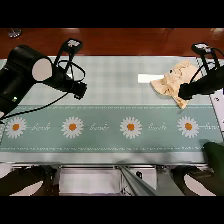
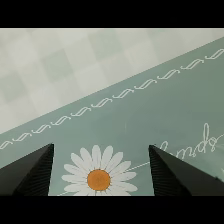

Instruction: Fold the shirts.

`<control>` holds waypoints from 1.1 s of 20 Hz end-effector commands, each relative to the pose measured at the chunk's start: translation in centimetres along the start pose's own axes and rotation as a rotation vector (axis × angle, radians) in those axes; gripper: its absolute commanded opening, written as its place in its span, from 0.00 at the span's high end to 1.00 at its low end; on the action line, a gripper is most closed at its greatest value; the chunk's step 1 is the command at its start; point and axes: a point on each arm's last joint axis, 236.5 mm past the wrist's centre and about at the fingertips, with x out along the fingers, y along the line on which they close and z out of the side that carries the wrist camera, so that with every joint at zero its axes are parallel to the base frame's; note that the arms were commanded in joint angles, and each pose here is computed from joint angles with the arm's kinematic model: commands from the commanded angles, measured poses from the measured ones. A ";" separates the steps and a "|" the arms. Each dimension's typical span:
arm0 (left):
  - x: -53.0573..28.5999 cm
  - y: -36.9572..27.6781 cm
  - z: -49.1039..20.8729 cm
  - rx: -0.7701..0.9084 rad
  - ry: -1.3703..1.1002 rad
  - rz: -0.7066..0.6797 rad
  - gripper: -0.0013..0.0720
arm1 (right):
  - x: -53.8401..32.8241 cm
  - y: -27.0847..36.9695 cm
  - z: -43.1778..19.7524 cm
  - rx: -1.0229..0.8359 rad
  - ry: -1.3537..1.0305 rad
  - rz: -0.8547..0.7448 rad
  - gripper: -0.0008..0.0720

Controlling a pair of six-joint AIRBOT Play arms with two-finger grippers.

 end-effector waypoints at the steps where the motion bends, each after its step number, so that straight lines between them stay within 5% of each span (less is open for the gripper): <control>1: 0.0 0.0 0.0 0.000 -0.001 0.000 0.00 | 0.0 -0.1 1.5 0.012 -0.063 -0.004 0.16; 7: -0.1 -0.2 2.0 0.000 -0.086 -0.010 0.00 | -1.3 3.6 6.7 0.081 -0.281 0.168 0.17; 10: -0.1 0.1 2.0 0.032 -0.085 0.001 0.00 | -2.5 -0.8 10.5 0.048 -0.459 -0.025 0.32; 12: -0.1 0.4 1.9 0.026 -0.078 0.007 0.01 | -3.4 -5.7 11.6 0.055 -0.516 -0.229 0.32; 13: 0.0 0.5 1.8 0.032 -0.076 0.008 0.01 | -3.2 -7.3 11.8 0.054 -0.519 -0.277 0.23; 15: 0.0 0.8 1.1 0.033 -0.044 0.012 0.01 | -1.1 -10.1 11.4 0.100 -0.471 -0.303 0.22; 18: 0.0 0.8 -0.2 0.032 0.012 0.013 0.01 | 3.5 -13.1 10.7 0.266 -0.393 -0.217 0.17; 22: 0.0 0.8 -1.3 0.031 0.055 0.013 0.01 | 10.0 -13.4 10.5 0.609 -0.331 0.108 0.16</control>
